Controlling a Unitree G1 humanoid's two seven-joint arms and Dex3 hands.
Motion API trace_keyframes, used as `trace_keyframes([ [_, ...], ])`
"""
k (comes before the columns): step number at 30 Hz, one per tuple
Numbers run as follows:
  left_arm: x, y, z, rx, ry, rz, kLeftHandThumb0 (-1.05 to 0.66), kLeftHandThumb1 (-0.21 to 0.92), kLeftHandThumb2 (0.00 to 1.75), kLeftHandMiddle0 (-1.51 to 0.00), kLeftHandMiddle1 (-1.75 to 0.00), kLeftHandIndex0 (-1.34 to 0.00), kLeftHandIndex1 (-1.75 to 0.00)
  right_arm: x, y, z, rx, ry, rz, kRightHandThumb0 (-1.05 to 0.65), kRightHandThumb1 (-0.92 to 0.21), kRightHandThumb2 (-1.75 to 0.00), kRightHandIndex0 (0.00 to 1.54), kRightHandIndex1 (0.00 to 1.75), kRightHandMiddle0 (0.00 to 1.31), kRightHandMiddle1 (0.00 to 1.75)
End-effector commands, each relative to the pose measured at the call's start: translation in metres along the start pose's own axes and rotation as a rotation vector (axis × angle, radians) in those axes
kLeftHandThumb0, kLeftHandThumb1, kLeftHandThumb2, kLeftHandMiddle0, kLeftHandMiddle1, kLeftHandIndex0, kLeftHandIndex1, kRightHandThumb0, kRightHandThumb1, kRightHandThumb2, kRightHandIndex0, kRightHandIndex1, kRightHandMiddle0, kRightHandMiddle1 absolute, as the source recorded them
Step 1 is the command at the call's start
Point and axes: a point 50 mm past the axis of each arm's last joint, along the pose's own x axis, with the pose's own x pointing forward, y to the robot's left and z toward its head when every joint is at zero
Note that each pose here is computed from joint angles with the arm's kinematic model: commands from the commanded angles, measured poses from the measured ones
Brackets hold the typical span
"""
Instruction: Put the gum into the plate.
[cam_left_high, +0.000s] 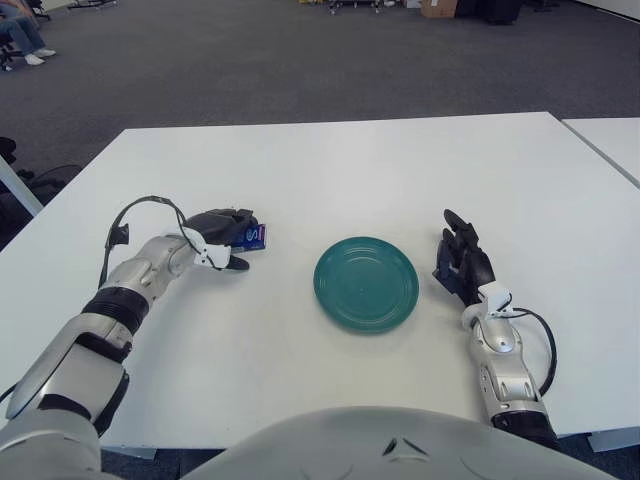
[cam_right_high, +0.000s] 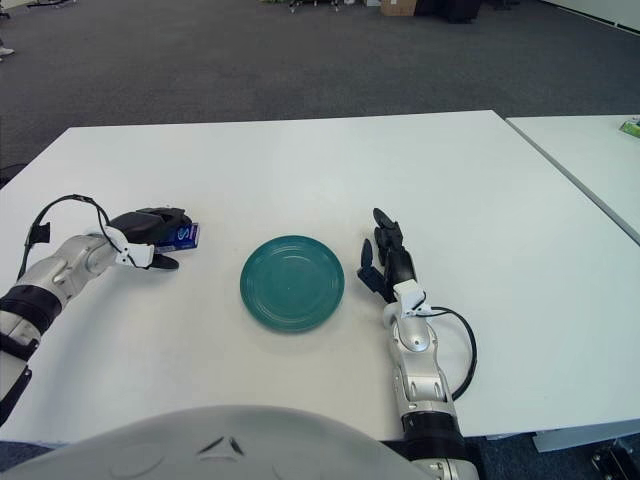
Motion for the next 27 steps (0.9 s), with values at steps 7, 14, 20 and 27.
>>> trace_keyframes([
  [7,0.012,-0.012,0.004,0.036,0.0,-0.036,-1.05,0.92,0.27,-0.26,-0.05,0.0,-0.92,-0.011,0.002,-0.031,0.009,0.16,0.0,-0.77,-0.92,-0.9,0.17,0.01,0.0,0.34],
  [14,0.017,-0.024,0.006,0.026,0.008,-0.065,-1.05,0.92,0.26,-0.31,-0.07,-0.01,-0.93,-0.009,0.002,-0.031,0.015,0.162,-0.008,-0.78,-0.92,-0.9,0.18,0.01,0.0,0.33],
  [20,0.02,-0.029,0.005,0.008,0.033,-0.06,-0.94,0.92,0.21,-0.26,-0.52,-0.09,-1.26,-0.008,0.003,-0.032,0.015,0.157,-0.016,-0.78,-0.92,-0.91,0.19,0.02,0.0,0.34],
  [27,0.022,-0.034,0.006,-0.011,0.052,0.01,-0.49,0.51,0.92,-0.36,-1.63,-0.55,-1.56,-0.007,0.003,-0.032,0.02,0.152,-0.02,-0.79,-0.92,-0.92,0.19,0.01,0.0,0.35],
])
